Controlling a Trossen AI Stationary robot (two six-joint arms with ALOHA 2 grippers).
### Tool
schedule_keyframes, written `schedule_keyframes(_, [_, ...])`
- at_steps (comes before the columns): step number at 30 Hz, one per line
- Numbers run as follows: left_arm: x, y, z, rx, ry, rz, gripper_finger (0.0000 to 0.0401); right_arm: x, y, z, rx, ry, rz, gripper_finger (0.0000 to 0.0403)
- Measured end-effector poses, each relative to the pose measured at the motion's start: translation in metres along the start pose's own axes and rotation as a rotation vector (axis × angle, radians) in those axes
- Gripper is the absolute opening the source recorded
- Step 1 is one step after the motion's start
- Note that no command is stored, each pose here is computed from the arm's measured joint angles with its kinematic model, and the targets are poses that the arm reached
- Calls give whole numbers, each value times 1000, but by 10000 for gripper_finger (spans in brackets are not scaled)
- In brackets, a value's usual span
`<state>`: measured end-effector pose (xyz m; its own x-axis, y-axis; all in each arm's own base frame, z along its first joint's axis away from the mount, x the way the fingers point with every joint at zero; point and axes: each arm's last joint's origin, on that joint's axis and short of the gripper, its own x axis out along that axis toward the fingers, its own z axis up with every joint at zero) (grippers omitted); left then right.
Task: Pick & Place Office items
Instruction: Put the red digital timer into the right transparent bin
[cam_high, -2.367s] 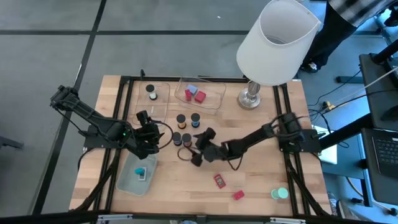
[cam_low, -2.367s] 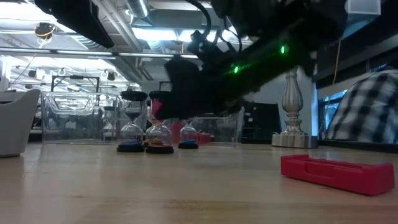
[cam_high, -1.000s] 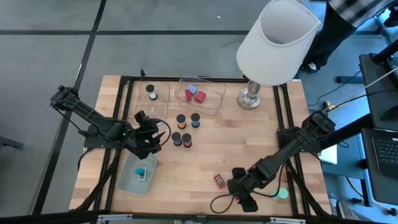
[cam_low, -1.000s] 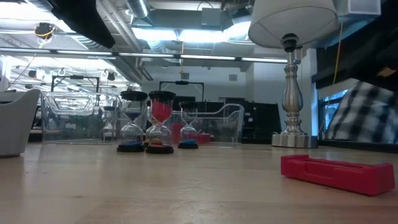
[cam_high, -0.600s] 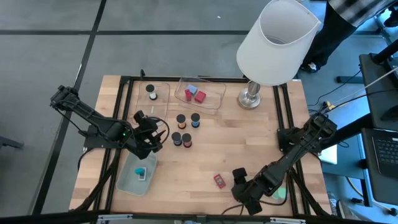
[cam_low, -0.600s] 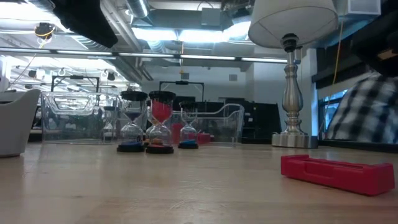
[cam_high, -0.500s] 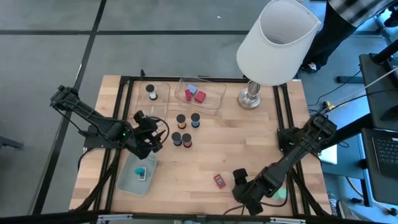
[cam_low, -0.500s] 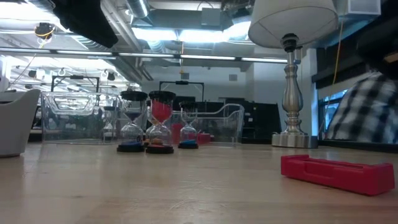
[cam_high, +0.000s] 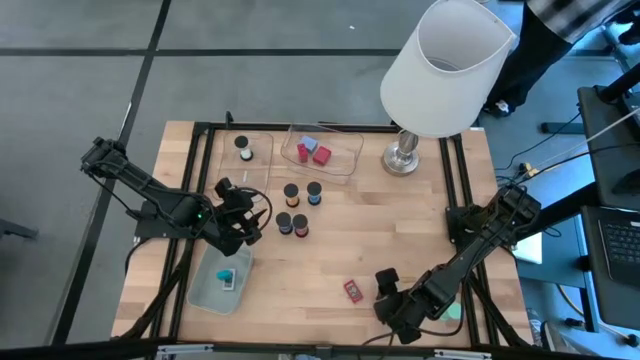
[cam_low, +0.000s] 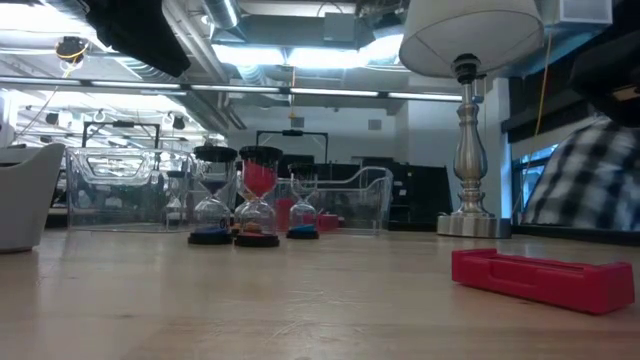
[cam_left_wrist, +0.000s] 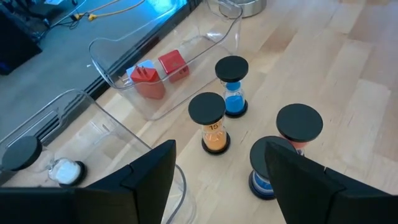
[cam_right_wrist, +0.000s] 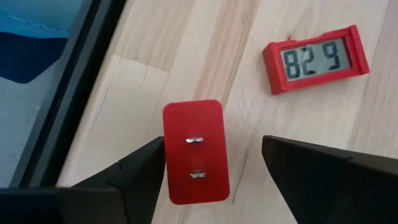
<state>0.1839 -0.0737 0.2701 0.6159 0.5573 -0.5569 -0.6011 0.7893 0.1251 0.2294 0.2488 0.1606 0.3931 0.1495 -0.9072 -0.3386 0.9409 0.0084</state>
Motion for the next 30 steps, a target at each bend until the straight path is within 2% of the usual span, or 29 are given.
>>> schedule_keyframes(5, [0, 0, 0, 0, 0, 0, 242, 0, 0, 0, 0, 0, 1, 213])
schedule_keyframes(11, [0, 0, 0, 0, 0, 0, 242, 0, 0, 0, 3, 5, 13, 122])
schedule_keyframes(14, [0, 0, 0, 0, 0, 0, 242, 0, 0, 0, 44, 0, -2, 123])
schedule_keyframes(21, [0, 1, 1, -18, -45, 38, 242, -8, -21, 1, 252, -21, -180, 123])
schedule_keyframes(25, [0, 2, 3, -24, -96, 81, 242, -28, -54, 10, 444, -146, -369, 123])
schedule_keyframes(30, [-1, 4, 4, -25, -149, 126, 242, -60, -112, 28, 624, -329, -552, 123])
